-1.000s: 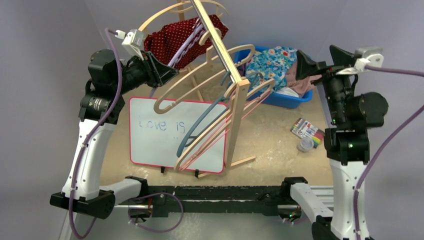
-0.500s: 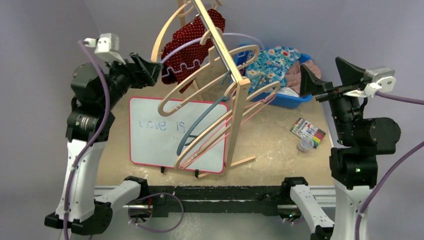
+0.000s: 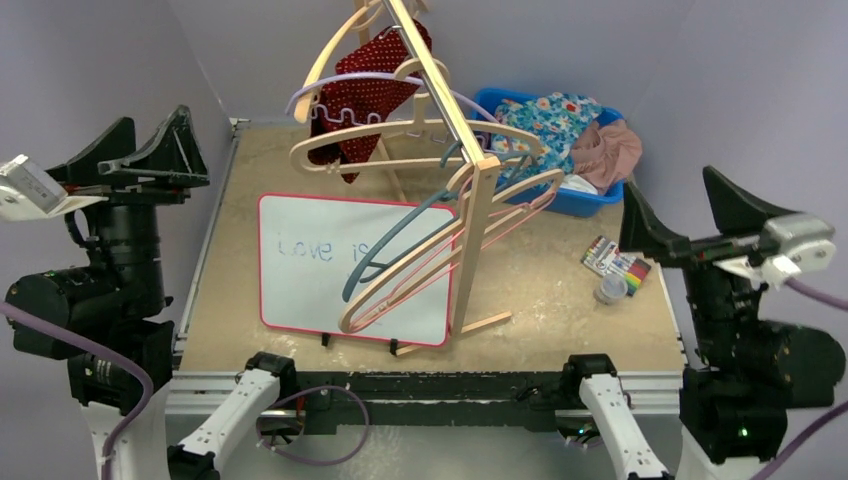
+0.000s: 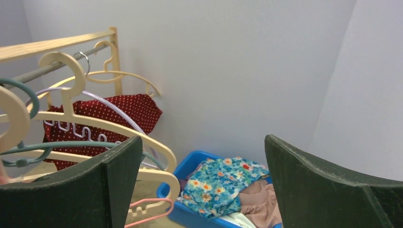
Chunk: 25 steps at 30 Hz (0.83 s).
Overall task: Remove the skirt from the hanger
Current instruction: Reset both arms
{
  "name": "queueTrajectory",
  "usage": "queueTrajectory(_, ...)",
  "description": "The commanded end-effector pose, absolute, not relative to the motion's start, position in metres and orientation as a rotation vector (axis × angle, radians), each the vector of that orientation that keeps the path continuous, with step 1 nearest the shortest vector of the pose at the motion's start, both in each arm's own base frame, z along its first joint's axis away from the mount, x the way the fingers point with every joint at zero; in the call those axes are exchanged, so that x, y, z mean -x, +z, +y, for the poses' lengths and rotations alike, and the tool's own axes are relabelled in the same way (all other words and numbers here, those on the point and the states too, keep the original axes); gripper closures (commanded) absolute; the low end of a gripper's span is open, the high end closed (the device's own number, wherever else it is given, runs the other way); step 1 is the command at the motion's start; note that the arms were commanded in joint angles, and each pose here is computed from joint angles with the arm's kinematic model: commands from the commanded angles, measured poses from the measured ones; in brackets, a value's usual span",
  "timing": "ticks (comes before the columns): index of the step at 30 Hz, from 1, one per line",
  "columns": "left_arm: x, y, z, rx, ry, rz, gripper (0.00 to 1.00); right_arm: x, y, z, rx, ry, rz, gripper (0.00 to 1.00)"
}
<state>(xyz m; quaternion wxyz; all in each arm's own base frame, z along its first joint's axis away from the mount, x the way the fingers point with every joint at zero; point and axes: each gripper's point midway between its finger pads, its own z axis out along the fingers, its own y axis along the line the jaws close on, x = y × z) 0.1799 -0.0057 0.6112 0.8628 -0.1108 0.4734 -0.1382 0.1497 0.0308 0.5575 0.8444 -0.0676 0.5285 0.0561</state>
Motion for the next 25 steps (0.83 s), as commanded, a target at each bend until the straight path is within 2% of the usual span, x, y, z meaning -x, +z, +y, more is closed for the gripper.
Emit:
queueTrajectory(1, -0.179, 0.616, 0.010, 0.264, -0.185, 0.985, 0.19, -0.113, 0.564, 0.014, 0.086, 0.046, 1.070, 0.01)
queueTrajectory(8, -0.176, 0.605, 0.017, 0.273, -0.137, 1.011, 0.14, -0.087, 0.567, 0.000, 0.023, -0.004, 1.052, 0.01)
queueTrajectory(25, -0.170, 0.604, 0.016, 0.250, -0.137, 1.008, 0.14, -0.099, 0.568, -0.009, -0.036, -0.015, 1.076, 0.01)
